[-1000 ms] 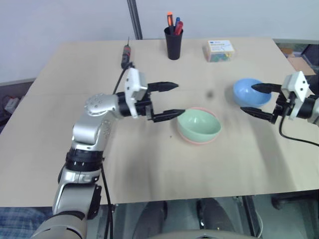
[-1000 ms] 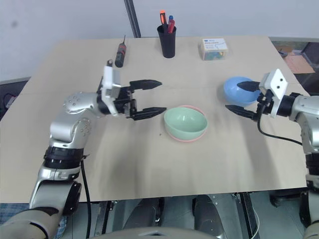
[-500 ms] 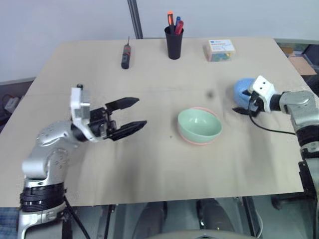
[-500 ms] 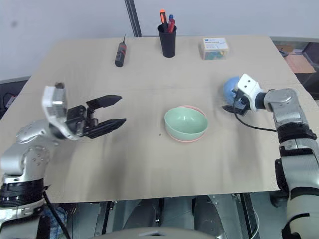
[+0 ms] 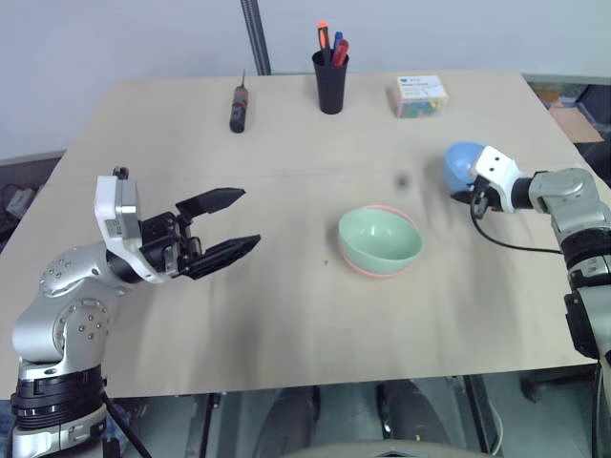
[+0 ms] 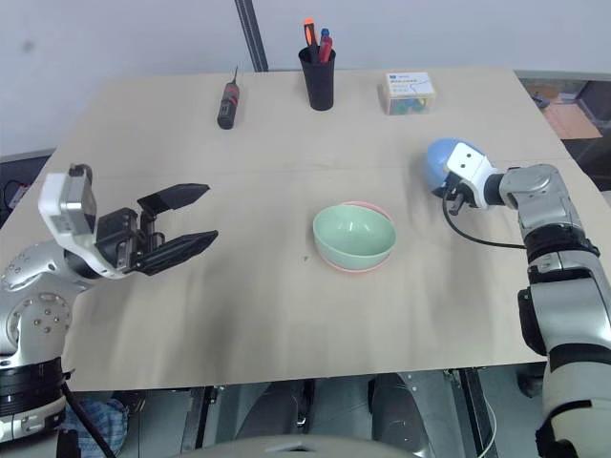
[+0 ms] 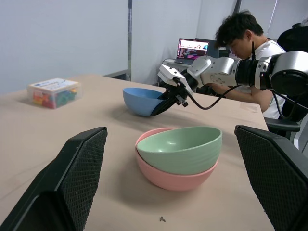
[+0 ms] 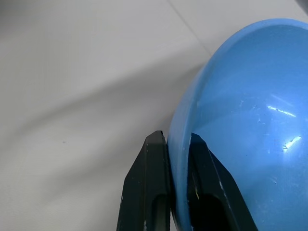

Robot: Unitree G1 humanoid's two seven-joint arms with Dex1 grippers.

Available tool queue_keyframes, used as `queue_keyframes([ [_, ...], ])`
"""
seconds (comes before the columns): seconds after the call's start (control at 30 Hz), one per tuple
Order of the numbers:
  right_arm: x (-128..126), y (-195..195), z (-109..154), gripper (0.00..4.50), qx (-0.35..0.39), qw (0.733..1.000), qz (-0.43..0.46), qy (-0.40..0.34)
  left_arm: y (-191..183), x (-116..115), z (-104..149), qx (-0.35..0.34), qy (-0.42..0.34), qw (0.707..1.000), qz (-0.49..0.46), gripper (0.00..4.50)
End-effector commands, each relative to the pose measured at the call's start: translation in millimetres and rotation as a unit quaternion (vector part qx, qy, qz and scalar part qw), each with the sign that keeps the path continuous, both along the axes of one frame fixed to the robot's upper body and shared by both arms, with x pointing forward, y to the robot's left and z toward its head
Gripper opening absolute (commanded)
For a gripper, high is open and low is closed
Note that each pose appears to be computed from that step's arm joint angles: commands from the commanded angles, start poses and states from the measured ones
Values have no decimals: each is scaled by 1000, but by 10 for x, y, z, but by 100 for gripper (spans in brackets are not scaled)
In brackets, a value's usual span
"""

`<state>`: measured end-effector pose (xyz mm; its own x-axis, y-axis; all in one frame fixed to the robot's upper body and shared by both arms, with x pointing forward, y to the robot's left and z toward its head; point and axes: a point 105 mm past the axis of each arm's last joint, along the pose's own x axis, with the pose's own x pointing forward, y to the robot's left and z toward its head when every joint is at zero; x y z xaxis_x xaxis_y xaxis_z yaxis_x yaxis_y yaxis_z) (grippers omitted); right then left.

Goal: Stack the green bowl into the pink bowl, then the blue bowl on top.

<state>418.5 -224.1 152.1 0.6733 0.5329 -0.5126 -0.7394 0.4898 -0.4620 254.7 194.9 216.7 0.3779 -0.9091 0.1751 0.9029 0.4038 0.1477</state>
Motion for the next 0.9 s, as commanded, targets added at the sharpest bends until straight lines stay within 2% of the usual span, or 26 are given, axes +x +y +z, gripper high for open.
queue_keyframes([
  [0.03, -33, 121, 377, 4, -10, 997, 52, -57, -34, -53, 74, 4, -27, 1000, -14, 450],
  [0.13, -190, 362, 624, 4, -9, 989, 125, -83, -22, -31, 70, 7, -26, 999, -18, 450],
  [0.27, -607, 798, 873, 4, 4, 966, 240, -100, -18, 8, 64, 11, -26, 999, -24, 450],
  [0.47, -1292, 1241, 921, 4, 1, 927, 369, -69, -47, 56, 36, 21, -23, 999, -45, 450],
  [0.57, -1426, 1335, 897, 4, 0, 922, 382, -60, -48, 96, 33, 20, -23, 999, -45, 450],
  [0.67, -1456, 1382, 834, 4, -7, 925, 377, -56, -65, 132, 64, 10, -18, 999, -46, 450],
  [0.9, -1437, 1365, 802, 265, -4, 931, 359, -59, -74, 154, 48, 19, -10, 999, -49, 450],
])
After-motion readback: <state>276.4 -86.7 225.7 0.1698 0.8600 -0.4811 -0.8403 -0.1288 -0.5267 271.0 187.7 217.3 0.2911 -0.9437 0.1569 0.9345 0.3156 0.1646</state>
